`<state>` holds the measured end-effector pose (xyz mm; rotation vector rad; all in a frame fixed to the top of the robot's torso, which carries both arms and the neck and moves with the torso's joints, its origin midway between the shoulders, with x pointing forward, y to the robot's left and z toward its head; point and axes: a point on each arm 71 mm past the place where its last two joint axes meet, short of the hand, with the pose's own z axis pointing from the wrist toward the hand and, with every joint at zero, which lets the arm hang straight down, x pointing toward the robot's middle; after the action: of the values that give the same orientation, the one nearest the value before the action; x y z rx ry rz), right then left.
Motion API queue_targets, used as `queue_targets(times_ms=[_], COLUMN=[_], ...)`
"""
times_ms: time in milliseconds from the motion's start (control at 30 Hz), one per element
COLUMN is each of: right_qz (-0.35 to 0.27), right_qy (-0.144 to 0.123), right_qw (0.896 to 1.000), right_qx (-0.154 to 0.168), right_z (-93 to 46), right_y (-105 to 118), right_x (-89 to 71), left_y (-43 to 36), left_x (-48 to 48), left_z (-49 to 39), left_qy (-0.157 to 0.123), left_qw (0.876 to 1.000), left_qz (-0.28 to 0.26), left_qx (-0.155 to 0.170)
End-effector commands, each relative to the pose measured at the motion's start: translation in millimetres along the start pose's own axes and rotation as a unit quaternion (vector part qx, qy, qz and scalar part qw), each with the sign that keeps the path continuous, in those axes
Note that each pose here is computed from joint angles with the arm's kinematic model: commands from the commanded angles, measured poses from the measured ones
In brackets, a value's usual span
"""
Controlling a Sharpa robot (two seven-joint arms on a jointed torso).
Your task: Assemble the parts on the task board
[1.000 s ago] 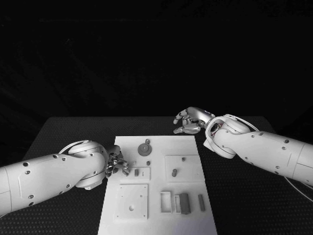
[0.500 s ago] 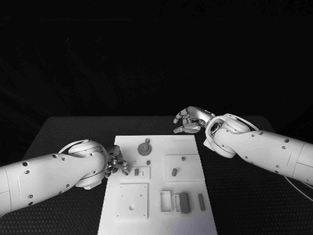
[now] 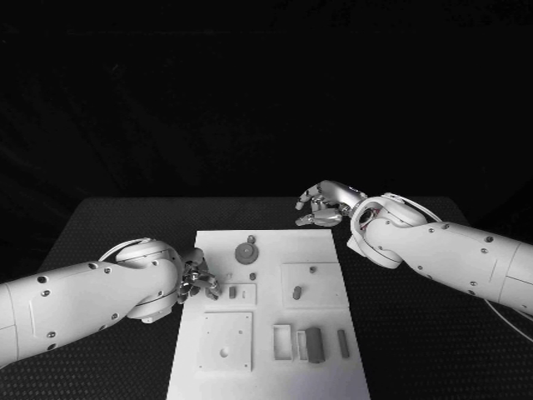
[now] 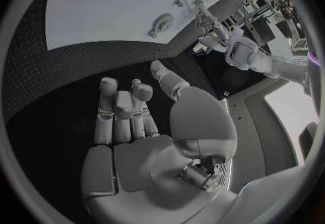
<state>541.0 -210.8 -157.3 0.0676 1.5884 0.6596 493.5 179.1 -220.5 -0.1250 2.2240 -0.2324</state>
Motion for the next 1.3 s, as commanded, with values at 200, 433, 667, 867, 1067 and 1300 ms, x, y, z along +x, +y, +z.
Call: queue_targets(times_ms=[200,433,667,867,1067,1300], right_qz=[-0.001,0.000,0.000,0.000,0.000,0.000], right_qy=[0.004,0.004,0.004,0.004,0.003,0.003], right_qw=[1.000,1.000,1.000,1.000,1.000,1.000], right_qx=[-0.005,-0.006,-0.005,-0.006,-0.005,-0.005], right_z=[-0.1,0.0,0.0,0.0,-0.1,-0.2], right_y=[0.9,1.1,0.9,0.9,0.7,0.7], right_x=[0.5,0.6,0.6,0.5,0.3,0.3], left_y=[-0.3,-0.9,-0.5,-0.9,-1.1,-0.9], left_x=[1.7,1.2,0.7,-0.6,-1.1,-2.2], left_z=[0.0,0.0,0.0,0.1,0.0,0.2], left_qy=[0.005,0.000,-0.003,-0.012,-0.018,-0.027], left_qw=[1.000,1.000,1.000,1.000,1.000,1.000], left_qz=[0.007,0.004,0.001,-0.004,-0.004,-0.008], left_qx=[-0.002,0.000,0.001,0.003,0.005,0.006])
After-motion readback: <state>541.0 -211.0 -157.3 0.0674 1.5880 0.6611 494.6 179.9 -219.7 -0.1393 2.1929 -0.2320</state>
